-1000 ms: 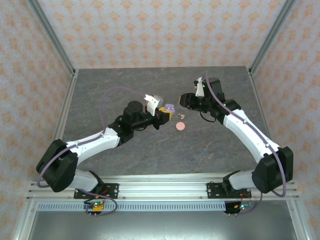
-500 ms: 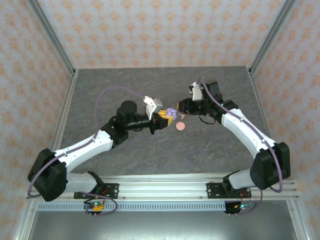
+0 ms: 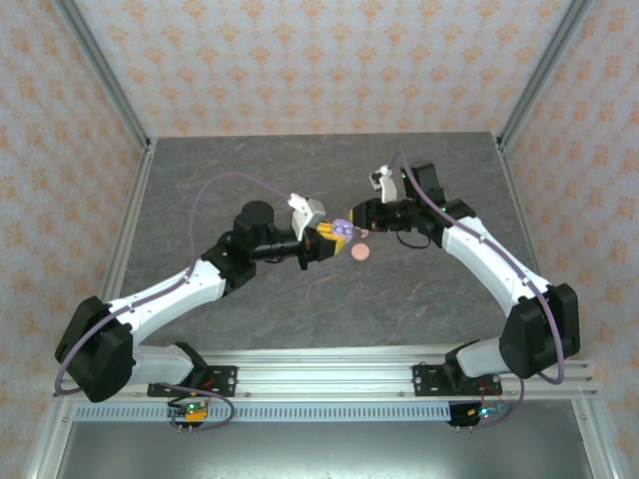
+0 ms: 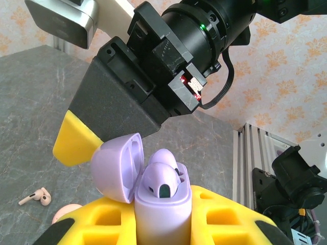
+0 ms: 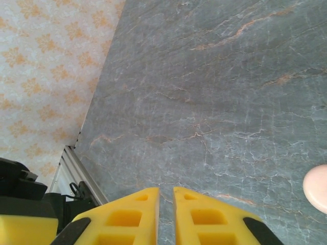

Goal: Insert wireless bluetooth earbuds into charging case

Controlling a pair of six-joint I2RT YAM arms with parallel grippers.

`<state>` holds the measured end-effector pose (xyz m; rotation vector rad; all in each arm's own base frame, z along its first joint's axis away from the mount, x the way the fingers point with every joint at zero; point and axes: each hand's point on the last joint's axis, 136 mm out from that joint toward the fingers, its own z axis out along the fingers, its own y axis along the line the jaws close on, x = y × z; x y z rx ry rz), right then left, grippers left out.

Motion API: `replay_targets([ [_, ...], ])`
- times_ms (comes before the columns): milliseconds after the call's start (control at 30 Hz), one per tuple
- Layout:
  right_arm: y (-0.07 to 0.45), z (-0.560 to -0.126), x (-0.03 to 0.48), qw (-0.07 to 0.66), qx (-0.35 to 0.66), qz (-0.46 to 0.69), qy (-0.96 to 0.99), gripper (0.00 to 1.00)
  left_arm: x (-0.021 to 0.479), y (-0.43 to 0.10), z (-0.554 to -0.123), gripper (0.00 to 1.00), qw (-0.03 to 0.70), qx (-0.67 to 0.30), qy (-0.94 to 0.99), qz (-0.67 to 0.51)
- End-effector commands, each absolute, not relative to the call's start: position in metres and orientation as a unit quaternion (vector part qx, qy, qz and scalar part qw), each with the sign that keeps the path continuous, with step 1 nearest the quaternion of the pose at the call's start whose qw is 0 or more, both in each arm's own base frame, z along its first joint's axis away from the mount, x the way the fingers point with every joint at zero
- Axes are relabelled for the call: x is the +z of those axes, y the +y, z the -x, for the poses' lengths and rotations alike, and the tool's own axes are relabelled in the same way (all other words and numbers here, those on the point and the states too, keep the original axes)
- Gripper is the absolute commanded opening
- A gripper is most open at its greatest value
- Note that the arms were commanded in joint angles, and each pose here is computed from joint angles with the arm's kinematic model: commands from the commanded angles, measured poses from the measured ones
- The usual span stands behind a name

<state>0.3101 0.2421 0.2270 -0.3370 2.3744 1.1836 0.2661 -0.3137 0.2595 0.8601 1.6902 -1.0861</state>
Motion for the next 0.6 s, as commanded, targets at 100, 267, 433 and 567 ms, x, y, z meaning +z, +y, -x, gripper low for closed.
replay_targets([
  [100,0.254,-0.302,0.242,0.241,0.466,0.161,0.836,0.15,0.261,-0.314,-0.267,0.14,0.460,-0.448,0.680,-0.354],
  [267,0.256,-0.297,0.251,0.247,0.479,0.172,0.824,0.15,0.255,-0.315,-0.272,0.14,0.454,-0.446,0.688,-0.347],
  [433,0.255,-0.291,0.258,0.257,0.483,0.180,0.817,0.15,0.251,-0.311,-0.278,0.14,0.453,-0.439,0.700,-0.336],
  [567,0.255,-0.289,0.261,0.259,0.484,0.182,0.816,0.15,0.249,-0.307,-0.284,0.14,0.454,-0.433,0.709,-0.323],
])
